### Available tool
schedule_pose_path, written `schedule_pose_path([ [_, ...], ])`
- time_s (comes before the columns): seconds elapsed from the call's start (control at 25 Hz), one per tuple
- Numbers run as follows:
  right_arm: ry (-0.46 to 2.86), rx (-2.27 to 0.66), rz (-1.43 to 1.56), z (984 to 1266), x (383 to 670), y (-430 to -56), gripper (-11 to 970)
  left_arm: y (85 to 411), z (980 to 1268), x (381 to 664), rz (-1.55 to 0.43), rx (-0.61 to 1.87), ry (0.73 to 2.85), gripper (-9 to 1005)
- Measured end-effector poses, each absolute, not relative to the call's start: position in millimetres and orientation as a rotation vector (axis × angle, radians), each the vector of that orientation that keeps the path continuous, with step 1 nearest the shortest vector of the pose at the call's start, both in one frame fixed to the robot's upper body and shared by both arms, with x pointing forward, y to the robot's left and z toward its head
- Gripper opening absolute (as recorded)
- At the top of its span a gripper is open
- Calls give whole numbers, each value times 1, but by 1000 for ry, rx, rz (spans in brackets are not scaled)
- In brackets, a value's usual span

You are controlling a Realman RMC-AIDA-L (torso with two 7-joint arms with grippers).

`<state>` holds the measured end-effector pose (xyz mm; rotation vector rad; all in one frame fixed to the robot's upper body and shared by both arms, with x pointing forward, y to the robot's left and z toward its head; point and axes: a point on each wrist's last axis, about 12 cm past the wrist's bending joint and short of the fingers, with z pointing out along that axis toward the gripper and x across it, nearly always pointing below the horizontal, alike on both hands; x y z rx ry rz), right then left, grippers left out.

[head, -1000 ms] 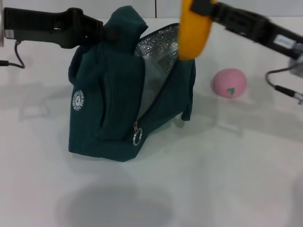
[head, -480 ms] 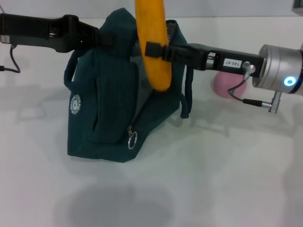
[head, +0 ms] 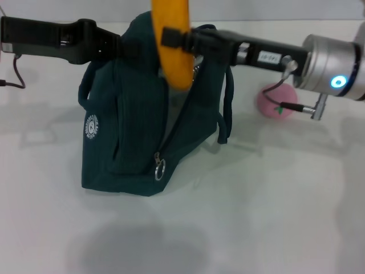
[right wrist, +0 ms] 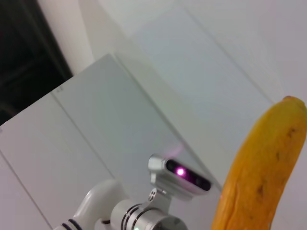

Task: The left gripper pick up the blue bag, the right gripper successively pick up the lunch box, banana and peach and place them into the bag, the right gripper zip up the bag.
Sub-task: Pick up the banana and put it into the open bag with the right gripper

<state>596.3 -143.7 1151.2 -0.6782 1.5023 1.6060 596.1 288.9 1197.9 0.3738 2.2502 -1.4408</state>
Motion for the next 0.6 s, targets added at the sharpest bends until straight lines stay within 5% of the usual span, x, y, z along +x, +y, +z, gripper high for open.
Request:
schedule_pose_path([
  [0.6,1588,-723,1567,1130,579,-133,532,294,1197,594,-1434,366,2246,63],
])
